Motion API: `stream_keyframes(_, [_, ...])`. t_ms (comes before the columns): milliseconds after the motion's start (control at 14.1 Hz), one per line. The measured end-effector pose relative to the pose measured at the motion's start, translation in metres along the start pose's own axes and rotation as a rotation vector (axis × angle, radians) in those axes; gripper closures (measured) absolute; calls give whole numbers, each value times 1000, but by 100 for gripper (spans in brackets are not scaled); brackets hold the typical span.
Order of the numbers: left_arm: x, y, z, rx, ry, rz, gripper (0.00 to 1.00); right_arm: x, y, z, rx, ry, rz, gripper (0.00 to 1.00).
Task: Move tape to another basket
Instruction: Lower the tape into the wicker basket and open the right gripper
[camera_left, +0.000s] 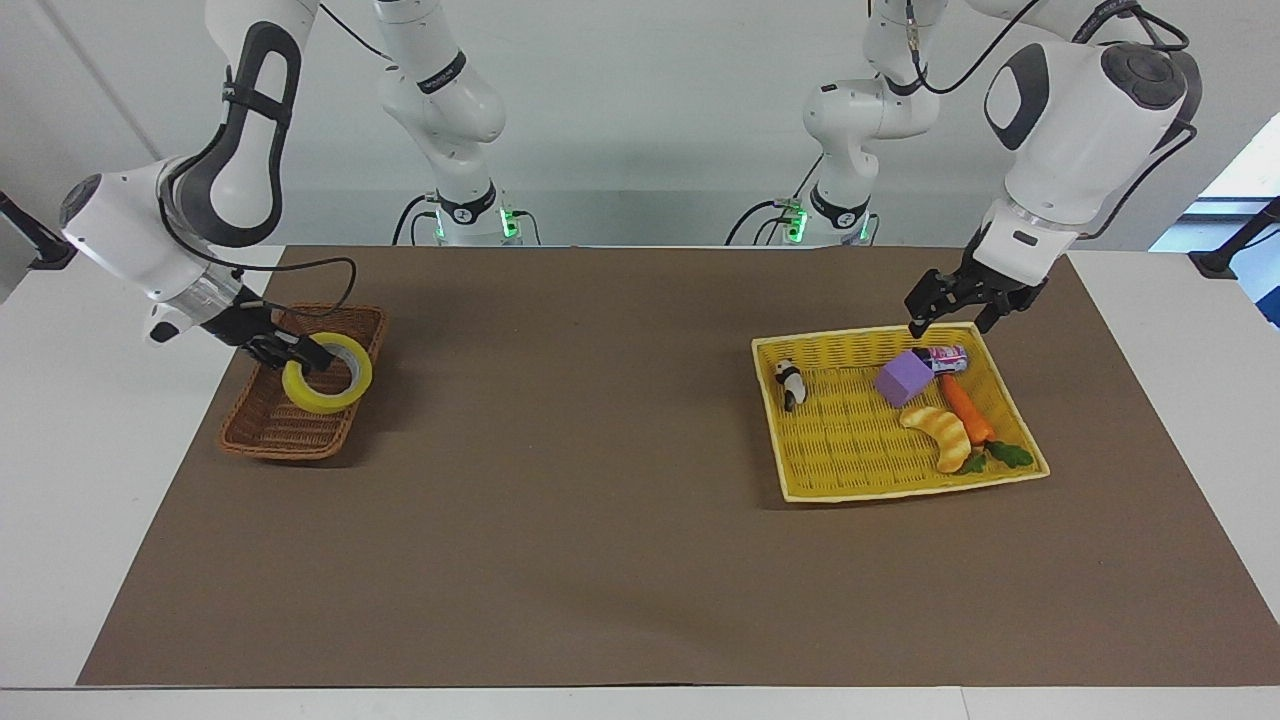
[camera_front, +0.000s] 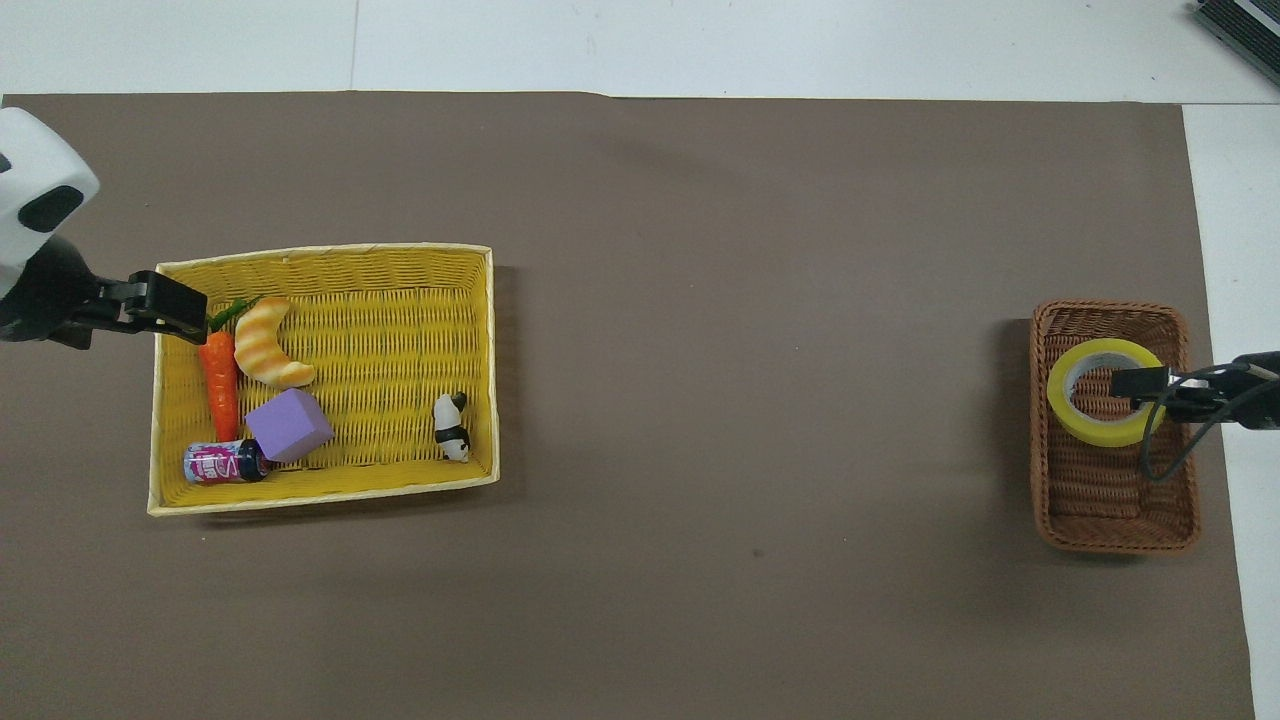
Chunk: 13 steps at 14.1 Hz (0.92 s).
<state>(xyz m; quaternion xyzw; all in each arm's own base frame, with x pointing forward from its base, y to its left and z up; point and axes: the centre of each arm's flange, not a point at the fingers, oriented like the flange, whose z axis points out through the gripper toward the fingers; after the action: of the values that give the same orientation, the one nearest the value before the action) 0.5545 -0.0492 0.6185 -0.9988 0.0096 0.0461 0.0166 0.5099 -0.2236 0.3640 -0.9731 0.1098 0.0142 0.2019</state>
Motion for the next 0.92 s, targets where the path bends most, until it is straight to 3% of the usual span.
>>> stream_keyframes(425, [-3, -17, -7, 2, 4, -18, 0, -15, 19, 18, 14, -33, -54, 99])
stream_keyframes(638, [-3, -24, -7, 1, 3, -30, 0, -19, 33, 22, -25, -55, -92, 95])
stream_keyframes(921, [-2, -21, -8, -7, 7, -26, 0, -16, 36, 23, -68, -49, -116, 52])
